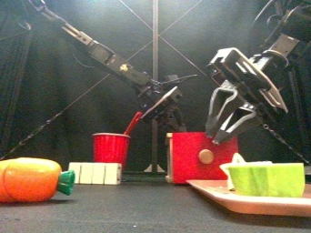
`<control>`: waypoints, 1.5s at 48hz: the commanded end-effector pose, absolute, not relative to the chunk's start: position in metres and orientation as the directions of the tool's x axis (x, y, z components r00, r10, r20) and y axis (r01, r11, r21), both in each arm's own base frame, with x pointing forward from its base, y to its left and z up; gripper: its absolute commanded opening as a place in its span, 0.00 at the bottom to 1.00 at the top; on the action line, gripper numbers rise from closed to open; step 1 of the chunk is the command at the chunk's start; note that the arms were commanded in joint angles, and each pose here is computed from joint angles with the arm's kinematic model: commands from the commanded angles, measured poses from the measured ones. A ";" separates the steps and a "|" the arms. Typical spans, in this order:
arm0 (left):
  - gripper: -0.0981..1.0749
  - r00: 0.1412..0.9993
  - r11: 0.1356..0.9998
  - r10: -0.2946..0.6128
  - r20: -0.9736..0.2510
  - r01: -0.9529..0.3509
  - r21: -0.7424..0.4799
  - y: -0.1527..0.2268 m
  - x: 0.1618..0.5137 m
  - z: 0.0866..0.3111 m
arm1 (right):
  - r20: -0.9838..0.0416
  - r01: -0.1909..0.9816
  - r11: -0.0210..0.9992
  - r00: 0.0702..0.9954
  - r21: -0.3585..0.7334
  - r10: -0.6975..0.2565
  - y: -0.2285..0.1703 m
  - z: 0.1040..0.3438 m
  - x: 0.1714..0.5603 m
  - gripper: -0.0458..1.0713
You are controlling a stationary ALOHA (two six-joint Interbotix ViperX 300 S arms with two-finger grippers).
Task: Grab starfruit top
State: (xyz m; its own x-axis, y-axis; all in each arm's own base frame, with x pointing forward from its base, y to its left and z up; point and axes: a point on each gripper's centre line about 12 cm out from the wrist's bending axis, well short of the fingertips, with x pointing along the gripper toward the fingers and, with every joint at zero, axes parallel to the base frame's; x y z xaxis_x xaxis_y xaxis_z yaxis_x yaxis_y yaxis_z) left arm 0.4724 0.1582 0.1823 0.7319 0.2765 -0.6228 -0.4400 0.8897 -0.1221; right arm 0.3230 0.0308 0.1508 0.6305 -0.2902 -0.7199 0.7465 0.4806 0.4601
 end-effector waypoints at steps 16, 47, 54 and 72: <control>0.45 0.852 0.917 0.286 -0.438 -0.376 -0.134 0.150 0.470 0.249 | -0.664 0.680 0.514 0.703 0.523 -0.255 0.040 0.178 0.318 0.63; 0.45 0.939 0.980 0.065 -0.338 -0.123 -0.155 0.036 0.403 0.261 | -0.623 0.501 0.688 0.777 0.525 -0.090 0.059 0.179 0.289 0.65; 0.45 0.969 0.982 0.014 -0.248 -0.061 -0.180 0.020 0.374 0.260 | -0.620 0.465 0.754 0.779 0.465 -0.098 0.056 0.172 0.287 0.65; 0.45 0.981 0.989 -0.120 -0.149 0.105 -0.105 -0.009 0.323 0.244 | -0.626 0.454 0.778 0.773 0.434 -0.103 0.055 0.166 0.285 0.80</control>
